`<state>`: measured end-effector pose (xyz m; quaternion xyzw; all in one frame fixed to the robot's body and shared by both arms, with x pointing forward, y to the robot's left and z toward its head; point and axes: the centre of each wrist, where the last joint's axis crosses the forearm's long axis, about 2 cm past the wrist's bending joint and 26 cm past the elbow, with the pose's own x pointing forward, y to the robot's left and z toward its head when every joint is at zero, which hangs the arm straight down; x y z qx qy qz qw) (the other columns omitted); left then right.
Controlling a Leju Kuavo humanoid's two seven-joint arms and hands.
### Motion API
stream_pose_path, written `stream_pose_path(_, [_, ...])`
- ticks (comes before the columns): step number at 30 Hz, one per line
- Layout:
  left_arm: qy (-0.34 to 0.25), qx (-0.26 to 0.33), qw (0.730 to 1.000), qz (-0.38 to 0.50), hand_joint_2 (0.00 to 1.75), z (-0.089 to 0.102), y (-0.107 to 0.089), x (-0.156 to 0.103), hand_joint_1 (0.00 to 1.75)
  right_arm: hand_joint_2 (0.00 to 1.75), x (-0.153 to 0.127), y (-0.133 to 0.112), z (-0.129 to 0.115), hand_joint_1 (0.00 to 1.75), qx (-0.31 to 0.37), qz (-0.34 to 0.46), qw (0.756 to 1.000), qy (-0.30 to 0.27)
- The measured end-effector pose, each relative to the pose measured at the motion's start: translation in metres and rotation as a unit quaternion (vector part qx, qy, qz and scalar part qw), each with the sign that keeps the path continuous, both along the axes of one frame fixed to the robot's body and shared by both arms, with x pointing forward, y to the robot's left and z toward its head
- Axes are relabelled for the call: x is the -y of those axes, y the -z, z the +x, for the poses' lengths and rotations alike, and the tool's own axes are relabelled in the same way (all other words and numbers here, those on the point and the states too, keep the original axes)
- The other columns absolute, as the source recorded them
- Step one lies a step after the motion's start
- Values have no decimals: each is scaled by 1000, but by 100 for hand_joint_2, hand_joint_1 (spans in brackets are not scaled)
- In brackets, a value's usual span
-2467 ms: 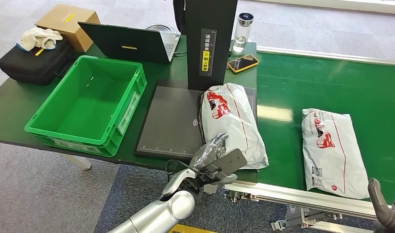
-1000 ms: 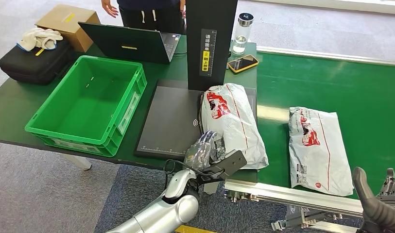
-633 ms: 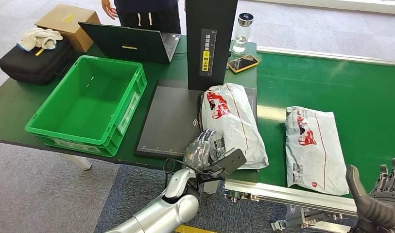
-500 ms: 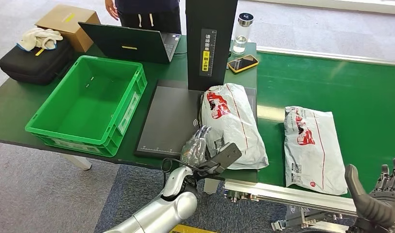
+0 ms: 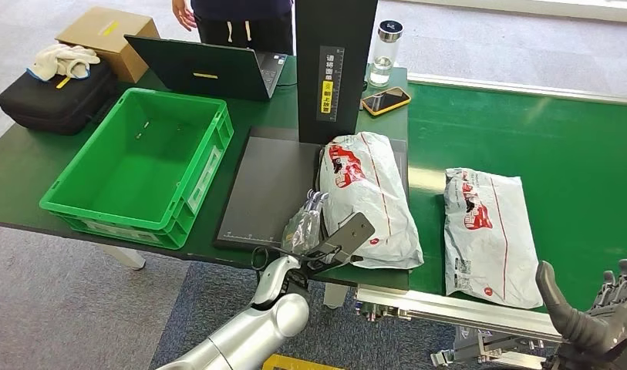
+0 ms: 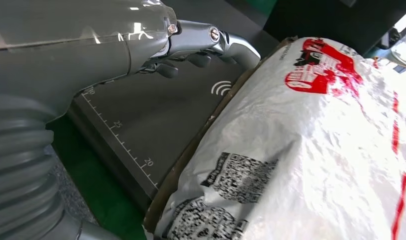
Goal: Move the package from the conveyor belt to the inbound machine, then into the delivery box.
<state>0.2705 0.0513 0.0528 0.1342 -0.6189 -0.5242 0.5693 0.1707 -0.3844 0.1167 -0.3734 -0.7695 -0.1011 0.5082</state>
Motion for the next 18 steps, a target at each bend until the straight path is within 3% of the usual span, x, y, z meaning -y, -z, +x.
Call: stream_pose_path(18, [23, -17, 999, 16, 175, 0, -2, 4, 0, 175, 6, 6, -29, 0, -33, 0, 999, 14])
